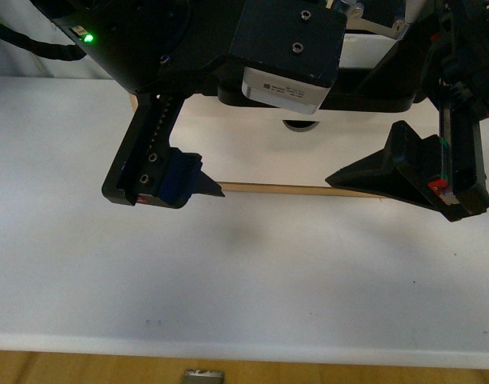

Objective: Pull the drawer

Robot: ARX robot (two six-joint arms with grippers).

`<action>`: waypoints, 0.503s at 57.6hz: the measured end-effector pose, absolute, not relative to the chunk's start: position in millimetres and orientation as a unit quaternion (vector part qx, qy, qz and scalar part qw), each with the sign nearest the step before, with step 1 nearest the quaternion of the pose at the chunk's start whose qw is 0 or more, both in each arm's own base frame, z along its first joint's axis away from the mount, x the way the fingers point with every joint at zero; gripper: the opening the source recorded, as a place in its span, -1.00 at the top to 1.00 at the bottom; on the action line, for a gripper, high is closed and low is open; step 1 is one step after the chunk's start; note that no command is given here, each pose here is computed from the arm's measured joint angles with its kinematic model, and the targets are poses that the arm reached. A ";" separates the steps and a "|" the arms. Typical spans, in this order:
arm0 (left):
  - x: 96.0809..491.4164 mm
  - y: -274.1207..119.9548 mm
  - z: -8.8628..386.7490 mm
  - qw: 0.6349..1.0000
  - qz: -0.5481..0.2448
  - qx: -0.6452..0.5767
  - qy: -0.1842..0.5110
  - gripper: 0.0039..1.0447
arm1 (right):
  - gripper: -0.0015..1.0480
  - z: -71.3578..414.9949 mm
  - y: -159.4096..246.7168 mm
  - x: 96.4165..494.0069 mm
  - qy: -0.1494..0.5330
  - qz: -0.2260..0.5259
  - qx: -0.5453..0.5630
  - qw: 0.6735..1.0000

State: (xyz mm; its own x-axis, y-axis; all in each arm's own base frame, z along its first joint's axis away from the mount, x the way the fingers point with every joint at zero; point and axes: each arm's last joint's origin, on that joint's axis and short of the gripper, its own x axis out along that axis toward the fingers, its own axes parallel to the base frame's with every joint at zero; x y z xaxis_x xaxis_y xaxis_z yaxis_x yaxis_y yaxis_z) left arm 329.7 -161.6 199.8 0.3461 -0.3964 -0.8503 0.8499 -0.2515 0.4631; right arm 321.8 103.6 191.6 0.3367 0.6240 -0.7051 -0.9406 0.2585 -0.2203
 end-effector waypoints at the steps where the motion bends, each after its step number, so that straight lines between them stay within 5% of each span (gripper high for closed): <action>1: 329.2 -161.3 199.3 0.579 -0.538 0.581 0.196 -0.89 | -0.83 191.7 103.8 321.4 0.249 0.520 -0.318 0.753; 29: 295.8 -149.1 196.0 0.546 -0.558 0.595 0.192 -0.89 | -0.83 192.8 106.0 286.5 0.246 0.549 -0.330 0.727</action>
State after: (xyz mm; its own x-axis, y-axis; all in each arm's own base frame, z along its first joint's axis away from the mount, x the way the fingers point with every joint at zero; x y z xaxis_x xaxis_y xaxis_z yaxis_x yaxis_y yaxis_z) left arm 295.8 -149.1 196.0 0.3035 -0.3811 -0.8733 0.8373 -0.3308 0.4353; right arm 286.5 106.0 192.8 0.2765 0.6354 -0.7209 -0.9610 0.1799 -0.2100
